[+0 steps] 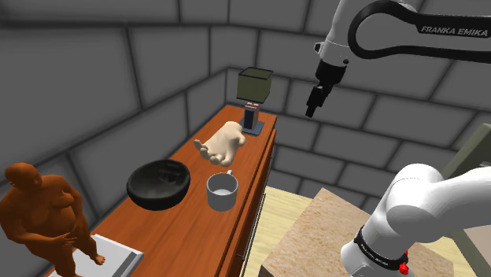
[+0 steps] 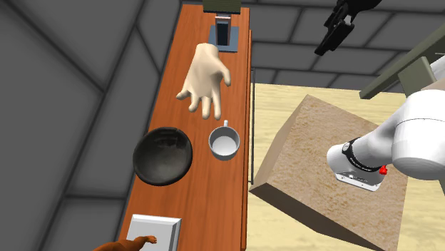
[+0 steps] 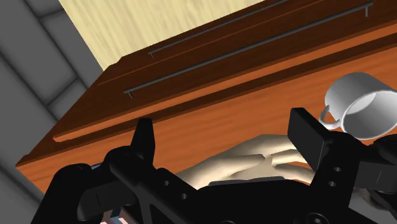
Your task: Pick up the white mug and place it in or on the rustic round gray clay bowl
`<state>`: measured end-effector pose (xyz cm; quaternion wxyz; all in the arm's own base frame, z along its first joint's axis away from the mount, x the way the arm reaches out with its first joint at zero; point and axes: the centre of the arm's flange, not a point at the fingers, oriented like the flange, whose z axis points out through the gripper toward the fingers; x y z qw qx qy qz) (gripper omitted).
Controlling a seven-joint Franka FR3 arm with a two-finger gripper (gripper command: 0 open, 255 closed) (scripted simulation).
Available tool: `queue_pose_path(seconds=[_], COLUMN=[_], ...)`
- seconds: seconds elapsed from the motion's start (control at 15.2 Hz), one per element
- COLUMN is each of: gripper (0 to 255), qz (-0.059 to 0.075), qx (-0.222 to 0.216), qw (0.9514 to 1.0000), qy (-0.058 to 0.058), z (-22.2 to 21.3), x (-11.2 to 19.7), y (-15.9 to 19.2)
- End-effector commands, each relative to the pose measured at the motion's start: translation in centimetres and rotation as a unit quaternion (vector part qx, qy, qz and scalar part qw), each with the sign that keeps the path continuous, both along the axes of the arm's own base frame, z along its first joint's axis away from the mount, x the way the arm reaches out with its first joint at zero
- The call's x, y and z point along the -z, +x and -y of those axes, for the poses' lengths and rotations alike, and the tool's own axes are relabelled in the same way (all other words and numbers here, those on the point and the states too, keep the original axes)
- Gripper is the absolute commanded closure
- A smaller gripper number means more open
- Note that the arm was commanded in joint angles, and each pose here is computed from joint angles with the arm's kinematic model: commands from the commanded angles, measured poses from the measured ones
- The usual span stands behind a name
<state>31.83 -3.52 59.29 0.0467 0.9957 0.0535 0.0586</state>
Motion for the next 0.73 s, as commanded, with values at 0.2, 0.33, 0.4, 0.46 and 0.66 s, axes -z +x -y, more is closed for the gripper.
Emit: queue_pose_path(seconds=[0.2, 0.33, 0.4, 0.46, 0.66], gripper=[0, 0, 0, 0, 0], qz=[-0.003, -0.005, -0.006, -0.007, -0.011], qx=[0.000, 0.000, -0.001, -0.001, -0.001], qw=[1.0000, 1.0000, 1.0000, 1.0000, 0.9999], qy=[0.002, 0.004, 0.005, 0.005, 0.008], z=[-3.1, -5.2, -6.3, -7.4, -10.5], x=[2.0, 3.3, 4.0, 4.6, 6.6], y=[1.2, 2.0, 2.4, 2.8, 4.0])
